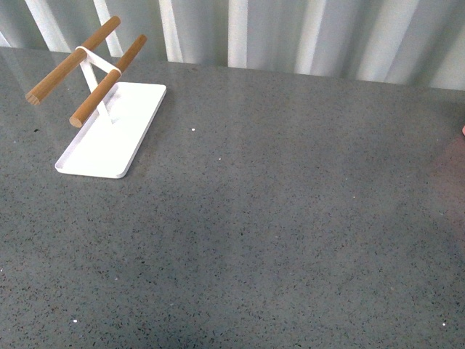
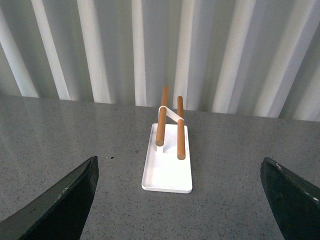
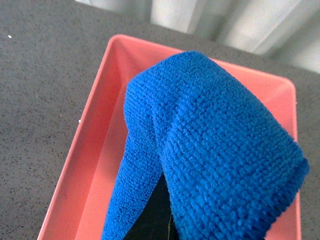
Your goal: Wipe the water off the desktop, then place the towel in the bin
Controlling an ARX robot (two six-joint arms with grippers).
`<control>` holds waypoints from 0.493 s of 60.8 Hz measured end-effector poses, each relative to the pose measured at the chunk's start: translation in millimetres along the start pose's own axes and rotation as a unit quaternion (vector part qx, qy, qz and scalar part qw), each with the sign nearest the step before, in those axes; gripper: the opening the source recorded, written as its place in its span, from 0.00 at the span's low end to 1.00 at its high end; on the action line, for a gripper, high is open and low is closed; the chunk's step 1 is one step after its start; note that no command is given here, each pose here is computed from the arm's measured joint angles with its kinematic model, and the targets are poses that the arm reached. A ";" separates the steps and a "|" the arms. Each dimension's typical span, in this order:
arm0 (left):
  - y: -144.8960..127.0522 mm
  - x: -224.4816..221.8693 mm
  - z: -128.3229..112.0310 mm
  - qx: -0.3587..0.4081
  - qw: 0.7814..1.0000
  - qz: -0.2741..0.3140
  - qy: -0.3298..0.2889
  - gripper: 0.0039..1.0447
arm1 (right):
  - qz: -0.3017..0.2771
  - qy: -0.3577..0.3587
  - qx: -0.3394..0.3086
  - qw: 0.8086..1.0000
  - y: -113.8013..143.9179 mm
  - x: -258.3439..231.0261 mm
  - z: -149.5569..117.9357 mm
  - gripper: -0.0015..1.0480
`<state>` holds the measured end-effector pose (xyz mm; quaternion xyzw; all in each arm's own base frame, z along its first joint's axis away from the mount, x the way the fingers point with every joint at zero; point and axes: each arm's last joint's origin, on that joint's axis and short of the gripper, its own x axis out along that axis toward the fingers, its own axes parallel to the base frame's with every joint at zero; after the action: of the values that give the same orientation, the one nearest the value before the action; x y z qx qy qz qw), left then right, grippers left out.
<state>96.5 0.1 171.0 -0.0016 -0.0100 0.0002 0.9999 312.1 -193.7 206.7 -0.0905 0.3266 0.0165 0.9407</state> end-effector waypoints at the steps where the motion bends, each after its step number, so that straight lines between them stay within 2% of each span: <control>1: 0.0 0.0 0.0 0.000 1.000 0.000 0.000 0.94 | 0.000 0.007 0.003 1.000 -0.5 4.1 -1.7 0.04; 11: 0.0 0.0 0.0 0.000 1.000 0.000 0.000 0.94 | -0.008 0.073 0.027 0.997 -3.5 31.3 -17.1 0.05; 19: 0.0 0.0 0.0 0.000 1.000 0.000 0.000 0.94 | -0.013 0.120 0.041 0.992 -3.3 45.8 -33.8 0.25; 30: 0.0 0.0 0.0 0.000 1.000 0.000 0.000 0.94 | -0.016 0.128 0.047 0.991 -5.6 49.0 -39.8 0.51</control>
<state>96.5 0.1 171.0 -0.0016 -0.0100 0.0000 0.9999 326.7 -207.8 146.6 -0.0528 0.4433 -0.0253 0.8945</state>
